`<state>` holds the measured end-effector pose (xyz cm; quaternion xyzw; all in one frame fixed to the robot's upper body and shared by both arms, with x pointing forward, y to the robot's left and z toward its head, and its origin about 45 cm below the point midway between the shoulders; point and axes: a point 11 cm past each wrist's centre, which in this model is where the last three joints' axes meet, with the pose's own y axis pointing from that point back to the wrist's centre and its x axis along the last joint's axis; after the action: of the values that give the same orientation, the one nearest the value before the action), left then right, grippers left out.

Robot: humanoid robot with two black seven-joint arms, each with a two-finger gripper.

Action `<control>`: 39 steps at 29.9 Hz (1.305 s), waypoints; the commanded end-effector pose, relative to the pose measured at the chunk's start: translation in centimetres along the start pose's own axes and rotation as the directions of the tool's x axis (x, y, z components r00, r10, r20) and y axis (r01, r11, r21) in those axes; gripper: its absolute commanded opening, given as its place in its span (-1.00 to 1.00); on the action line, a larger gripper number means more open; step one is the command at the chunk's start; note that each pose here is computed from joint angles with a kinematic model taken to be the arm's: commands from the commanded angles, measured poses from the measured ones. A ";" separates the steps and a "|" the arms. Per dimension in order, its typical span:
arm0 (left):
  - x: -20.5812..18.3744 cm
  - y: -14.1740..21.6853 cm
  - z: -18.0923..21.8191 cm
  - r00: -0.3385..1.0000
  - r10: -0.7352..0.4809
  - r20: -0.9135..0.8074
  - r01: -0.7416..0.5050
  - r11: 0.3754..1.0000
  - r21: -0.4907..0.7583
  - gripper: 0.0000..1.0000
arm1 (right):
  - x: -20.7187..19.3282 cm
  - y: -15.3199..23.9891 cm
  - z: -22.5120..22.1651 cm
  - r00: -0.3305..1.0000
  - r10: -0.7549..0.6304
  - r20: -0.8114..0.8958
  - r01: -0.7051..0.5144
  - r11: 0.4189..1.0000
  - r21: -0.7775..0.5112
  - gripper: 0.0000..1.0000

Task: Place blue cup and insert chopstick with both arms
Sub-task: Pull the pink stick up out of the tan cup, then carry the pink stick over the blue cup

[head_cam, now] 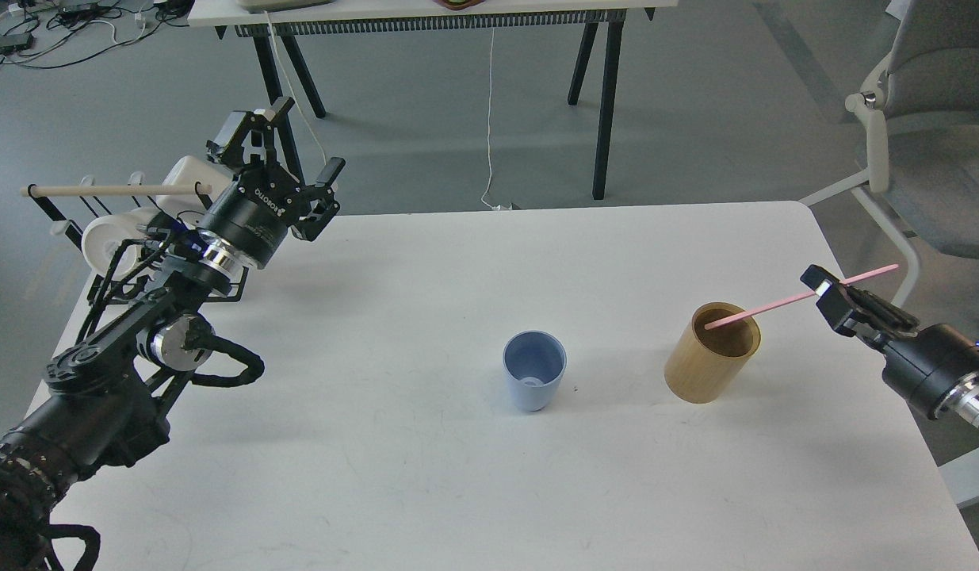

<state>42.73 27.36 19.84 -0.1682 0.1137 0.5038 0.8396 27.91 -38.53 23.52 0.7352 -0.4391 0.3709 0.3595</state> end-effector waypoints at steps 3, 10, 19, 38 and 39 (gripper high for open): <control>0.0 0.0 0.0 1.000 0.000 0.000 0.000 1.000 0.000 0.97 | 2.7 -0.2 -2.4 0.999 0.035 -0.017 -0.034 0.997 0.062 -0.92; 0.3 0.5 -0.3 1.000 0.009 0.000 -0.009 1.000 0.008 0.97 | 6.1 -2.4 -6.2 0.993 0.121 -0.002 -0.119 0.976 0.182 -0.94; 0.4 0.6 -0.3 1.000 0.014 -0.003 -0.014 1.000 0.007 0.98 | 3.6 -8.5 -12.0 0.985 0.092 0.144 -0.139 0.923 0.358 -0.94; 0.2 0.6 -0.7 1.000 0.013 -0.010 -0.013 1.000 0.011 0.98 | -4.2 -9.8 -11.6 0.983 -0.139 -0.121 0.177 0.899 0.400 -0.92; 0.2 0.7 -0.8 1.000 0.014 -0.011 -0.014 1.000 0.012 0.98 | -4.3 -9.9 -11.1 0.980 -0.140 -0.138 0.184 0.902 0.390 -0.92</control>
<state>42.27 27.62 19.05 -0.1657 0.1212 0.5085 0.8362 32.95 -23.29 23.97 0.8116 -0.2849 0.4517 0.2370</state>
